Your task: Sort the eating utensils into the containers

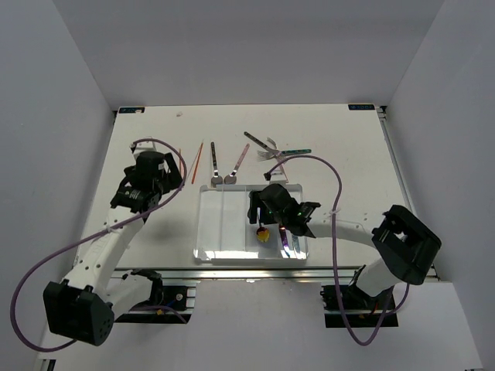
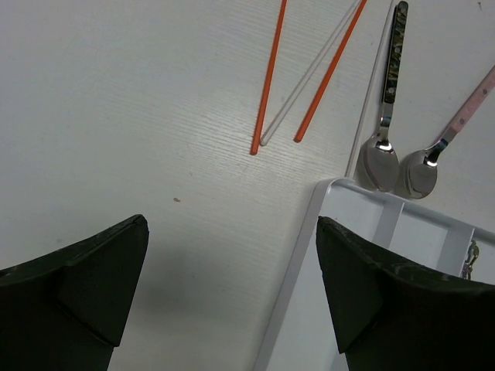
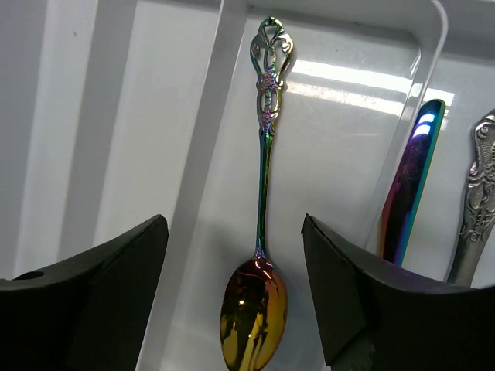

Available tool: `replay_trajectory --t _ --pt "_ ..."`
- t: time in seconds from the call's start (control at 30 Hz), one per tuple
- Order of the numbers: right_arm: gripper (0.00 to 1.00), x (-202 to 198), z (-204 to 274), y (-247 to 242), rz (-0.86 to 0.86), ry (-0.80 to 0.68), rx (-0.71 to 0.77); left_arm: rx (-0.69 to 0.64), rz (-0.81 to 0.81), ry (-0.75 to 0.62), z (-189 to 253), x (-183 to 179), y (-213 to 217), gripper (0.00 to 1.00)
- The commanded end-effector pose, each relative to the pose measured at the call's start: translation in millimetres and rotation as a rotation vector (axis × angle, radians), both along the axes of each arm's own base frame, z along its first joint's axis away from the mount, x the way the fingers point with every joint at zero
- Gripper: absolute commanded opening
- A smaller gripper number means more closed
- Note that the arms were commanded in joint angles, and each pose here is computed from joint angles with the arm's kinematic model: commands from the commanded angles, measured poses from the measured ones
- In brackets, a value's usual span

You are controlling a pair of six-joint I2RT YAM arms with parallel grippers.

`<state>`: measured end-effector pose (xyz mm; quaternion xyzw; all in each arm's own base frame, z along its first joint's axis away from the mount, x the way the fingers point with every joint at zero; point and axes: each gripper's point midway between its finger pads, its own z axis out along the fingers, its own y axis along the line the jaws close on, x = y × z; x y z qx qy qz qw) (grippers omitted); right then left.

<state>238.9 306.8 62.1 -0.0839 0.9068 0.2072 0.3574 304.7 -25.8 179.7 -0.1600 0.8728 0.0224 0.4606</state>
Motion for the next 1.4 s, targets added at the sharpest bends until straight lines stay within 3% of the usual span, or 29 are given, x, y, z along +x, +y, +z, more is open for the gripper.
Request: replay_trajectory --t 0.0,0.17,0.2,0.27,0.4,0.43,0.57,0.9,1.17,1.37 --pt "0.78 5.1 27.3 0.7 -0.029 -0.057 0.045 -0.065 -0.004 -0.040 27.6 22.6 -12.7 0.98" --pt "0.79 16.4 87.9 0.6 -0.017 -0.191 0.101 -0.143 -0.017 -0.025 46.0 68.3 -44.6 0.98" --pt "0.79 19.4 100.3 0.3 -0.016 -0.218 0.111 -0.130 -0.030 0.043 24.4 82.8 -58.4 0.98" --pt "0.79 23.6 119.8 -6.7 -0.011 -0.265 0.114 -0.143 -0.030 0.057 31.7 109.5 -72.3 0.97" --pt "0.70 30.9 129.9 -26.9 -0.012 -0.263 0.101 -0.162 -0.038 0.130 3.6 158.3 -95.3 0.89" --pt "0.68 28.8 133.4 -29.1 0.007 -0.262 0.114 -0.171 -0.048 0.146 -6.4 174.0 -103.5 0.82" --pt "0.66 27.2 123.8 -46.8 0.015 -0.246 0.055 -0.148 -0.086 0.248 -44.1 196.9 -122.4 0.71" --pt "0.65 26.5 86.2 -56.9 0.038 -0.177 -0.009 -0.094 -0.137 0.371 -109.2 195.1 -145.0 0.62" --pt "0.64 26.7 77.9 -48.9 0.073 -0.157 -0.014 -0.067 -0.138 0.415 -130.9 189.9 -146.0 0.50" --pt "0.64 27.6 74.9 -46.4 0.084 -0.150 -0.021 -0.047 -0.125 0.435 -145.0 183.3 -140.2 0.49"
